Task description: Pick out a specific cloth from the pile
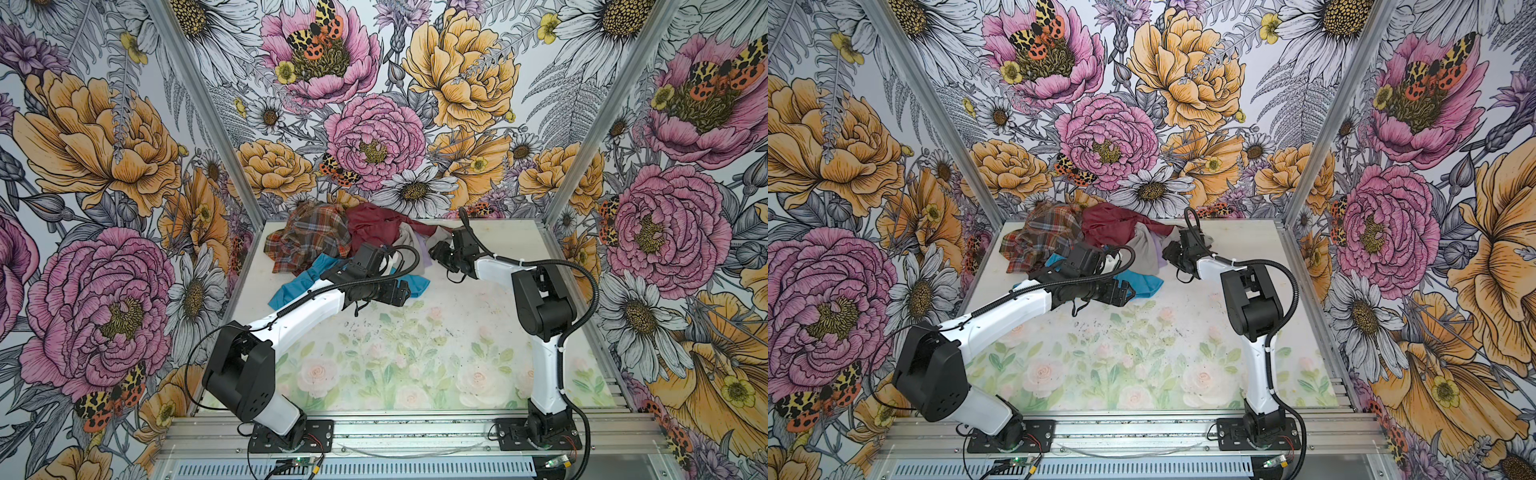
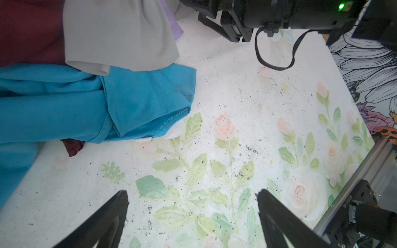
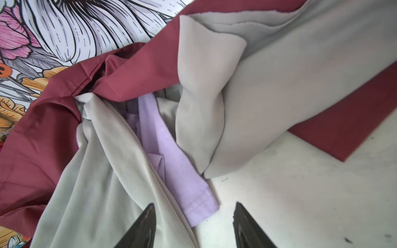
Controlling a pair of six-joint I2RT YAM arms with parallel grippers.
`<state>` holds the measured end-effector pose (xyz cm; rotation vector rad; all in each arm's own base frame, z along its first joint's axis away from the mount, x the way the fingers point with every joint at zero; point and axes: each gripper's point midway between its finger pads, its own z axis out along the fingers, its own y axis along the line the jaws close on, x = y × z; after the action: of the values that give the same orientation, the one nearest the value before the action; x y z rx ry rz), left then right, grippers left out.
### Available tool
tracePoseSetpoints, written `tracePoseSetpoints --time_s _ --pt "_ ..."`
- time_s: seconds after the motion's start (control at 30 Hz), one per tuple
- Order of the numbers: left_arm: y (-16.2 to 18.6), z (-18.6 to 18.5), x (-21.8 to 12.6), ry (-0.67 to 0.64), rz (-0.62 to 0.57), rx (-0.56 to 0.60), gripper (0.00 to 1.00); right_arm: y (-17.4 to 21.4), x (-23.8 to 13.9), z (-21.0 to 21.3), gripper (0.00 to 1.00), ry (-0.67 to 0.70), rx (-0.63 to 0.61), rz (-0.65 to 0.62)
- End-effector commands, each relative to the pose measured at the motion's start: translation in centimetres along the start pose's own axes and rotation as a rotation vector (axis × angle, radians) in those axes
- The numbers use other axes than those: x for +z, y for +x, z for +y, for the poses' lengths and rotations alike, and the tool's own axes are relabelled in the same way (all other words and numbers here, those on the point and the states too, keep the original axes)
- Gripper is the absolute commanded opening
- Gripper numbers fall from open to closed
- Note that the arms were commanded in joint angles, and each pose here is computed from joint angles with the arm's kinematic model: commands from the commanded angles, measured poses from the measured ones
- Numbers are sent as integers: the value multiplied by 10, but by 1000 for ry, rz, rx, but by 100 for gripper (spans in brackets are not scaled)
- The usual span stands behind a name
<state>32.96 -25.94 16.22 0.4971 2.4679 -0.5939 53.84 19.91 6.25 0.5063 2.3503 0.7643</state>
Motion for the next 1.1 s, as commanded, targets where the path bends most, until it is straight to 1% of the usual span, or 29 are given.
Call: tracePoseSetpoints --time_s 0.0,0.17,0.87,1.07 --pt "-8 -1 -2 -21 -16 29 95 4 9 0 58 10 1 8" --pt "-8 -1 -3 -30 -20 32 95 9 18 -4 55 20 4 19" --pt "-11 5 -5 -44 -31 21 94 24 40 -7 40 47 -5 27" --pt "-11 9 -3 -56 -26 17 93 33 47 -11 34 56 -2 42"
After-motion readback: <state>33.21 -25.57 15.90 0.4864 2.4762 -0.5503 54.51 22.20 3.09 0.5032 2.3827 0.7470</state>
